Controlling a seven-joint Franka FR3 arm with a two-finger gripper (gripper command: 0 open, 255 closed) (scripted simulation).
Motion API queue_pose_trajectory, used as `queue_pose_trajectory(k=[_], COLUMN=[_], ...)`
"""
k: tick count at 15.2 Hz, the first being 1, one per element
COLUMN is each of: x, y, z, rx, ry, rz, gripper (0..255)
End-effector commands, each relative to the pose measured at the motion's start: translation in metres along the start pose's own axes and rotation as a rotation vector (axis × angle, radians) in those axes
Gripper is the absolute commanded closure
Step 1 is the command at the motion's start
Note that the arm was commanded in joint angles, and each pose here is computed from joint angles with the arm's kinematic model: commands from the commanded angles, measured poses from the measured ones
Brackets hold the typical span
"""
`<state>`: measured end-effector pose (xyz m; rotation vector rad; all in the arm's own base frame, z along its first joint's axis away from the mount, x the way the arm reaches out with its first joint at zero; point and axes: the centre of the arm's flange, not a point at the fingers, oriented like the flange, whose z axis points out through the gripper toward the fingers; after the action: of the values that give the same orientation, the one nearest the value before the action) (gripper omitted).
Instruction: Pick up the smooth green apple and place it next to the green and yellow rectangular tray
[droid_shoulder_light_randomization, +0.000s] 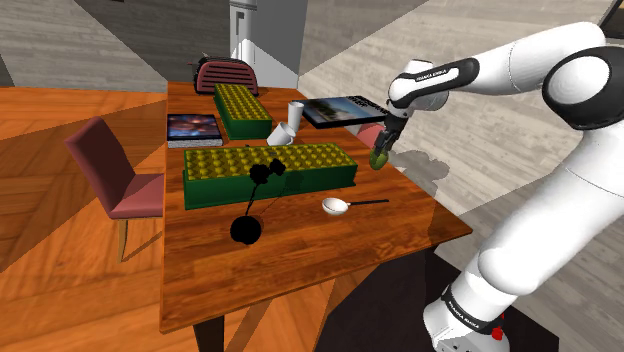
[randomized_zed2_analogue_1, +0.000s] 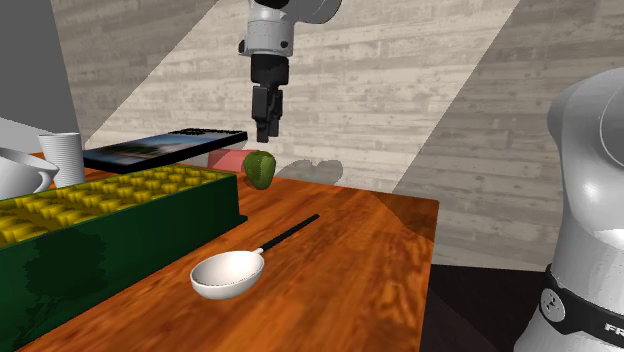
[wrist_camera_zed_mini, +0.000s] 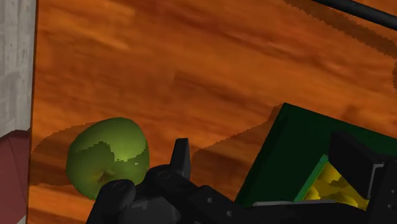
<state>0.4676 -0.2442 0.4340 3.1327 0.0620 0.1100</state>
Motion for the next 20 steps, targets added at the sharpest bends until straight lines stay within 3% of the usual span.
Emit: queue_pose_trajectory(k=[1,12,20], x=[0.01,0.073,0.075], y=[0.02,0.124,0.127], z=[0.007,0.055,0.095], rx=[-0.014,-0.083,-0.083], ry=[0.01,0.064,0.064], rz=[0.006,0.041,0.041], gripper=[0,0,0])
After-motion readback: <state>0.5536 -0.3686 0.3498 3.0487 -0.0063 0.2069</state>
